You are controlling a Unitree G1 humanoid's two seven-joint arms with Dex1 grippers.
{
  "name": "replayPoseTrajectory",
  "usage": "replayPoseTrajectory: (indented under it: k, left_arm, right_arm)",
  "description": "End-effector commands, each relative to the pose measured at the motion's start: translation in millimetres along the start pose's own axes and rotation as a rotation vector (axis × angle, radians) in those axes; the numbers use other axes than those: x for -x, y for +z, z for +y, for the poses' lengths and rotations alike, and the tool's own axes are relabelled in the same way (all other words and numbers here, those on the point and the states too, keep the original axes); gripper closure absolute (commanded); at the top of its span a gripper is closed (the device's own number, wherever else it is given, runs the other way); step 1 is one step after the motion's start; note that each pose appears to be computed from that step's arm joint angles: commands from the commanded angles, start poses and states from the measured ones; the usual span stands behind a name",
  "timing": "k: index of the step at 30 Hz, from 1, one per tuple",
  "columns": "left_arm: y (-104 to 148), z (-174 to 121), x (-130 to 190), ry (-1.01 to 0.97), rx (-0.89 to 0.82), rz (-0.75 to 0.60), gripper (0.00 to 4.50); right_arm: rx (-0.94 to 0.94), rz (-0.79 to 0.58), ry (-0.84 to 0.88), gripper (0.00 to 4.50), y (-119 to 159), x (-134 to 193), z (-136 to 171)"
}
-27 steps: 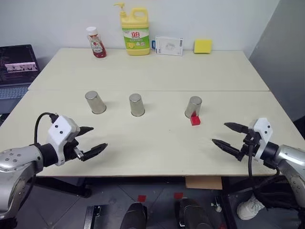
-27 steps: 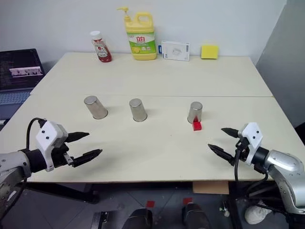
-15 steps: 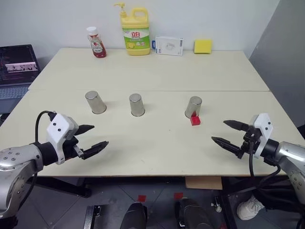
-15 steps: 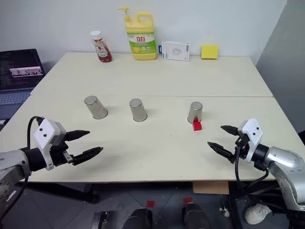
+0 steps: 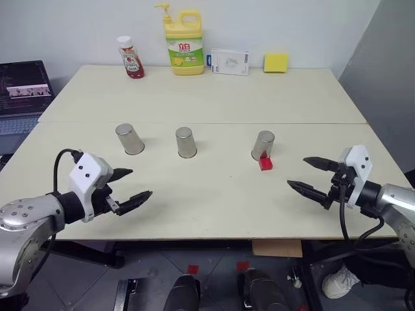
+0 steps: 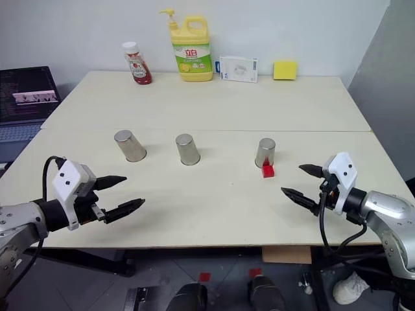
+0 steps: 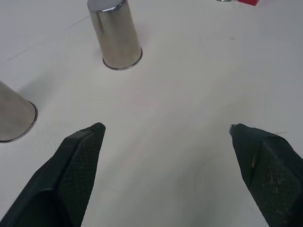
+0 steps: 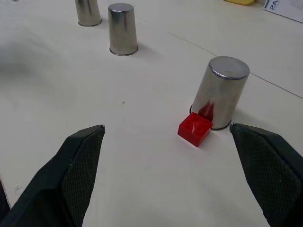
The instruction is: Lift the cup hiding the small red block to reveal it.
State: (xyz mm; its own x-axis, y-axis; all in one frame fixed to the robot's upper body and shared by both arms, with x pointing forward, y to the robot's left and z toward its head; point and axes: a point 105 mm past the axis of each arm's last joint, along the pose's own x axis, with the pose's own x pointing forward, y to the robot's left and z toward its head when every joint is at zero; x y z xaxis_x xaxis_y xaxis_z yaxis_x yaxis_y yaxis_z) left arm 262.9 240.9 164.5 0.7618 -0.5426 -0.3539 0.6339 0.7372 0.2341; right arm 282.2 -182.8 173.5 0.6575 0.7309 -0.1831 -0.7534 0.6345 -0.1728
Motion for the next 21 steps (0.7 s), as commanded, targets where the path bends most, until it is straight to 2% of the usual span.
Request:
replayPoseTrajectory:
  k: [1,7,13,21]
  left_arm:
    - [10,2,1,0.001,-0.024,-0.026,0.0]
    - [10,4,1,-0.003,-0.032,-0.027,0.0]
    - [12,19,9,0.015,-0.031,-0.033,0.0]
    - [12,17,10,0.0,-0.029,-0.027,0.0]
  right_arm:
    - [0.023,-0.023,0.041,0.01,17,2,9]
    - [0.014,-0.012,0.043,0.01,17,4,11]
    - [0.01,-0.007,0.053,0.01,17,4,13]
    - [0.01,-0.009,0.058,0.01,17,2,14]
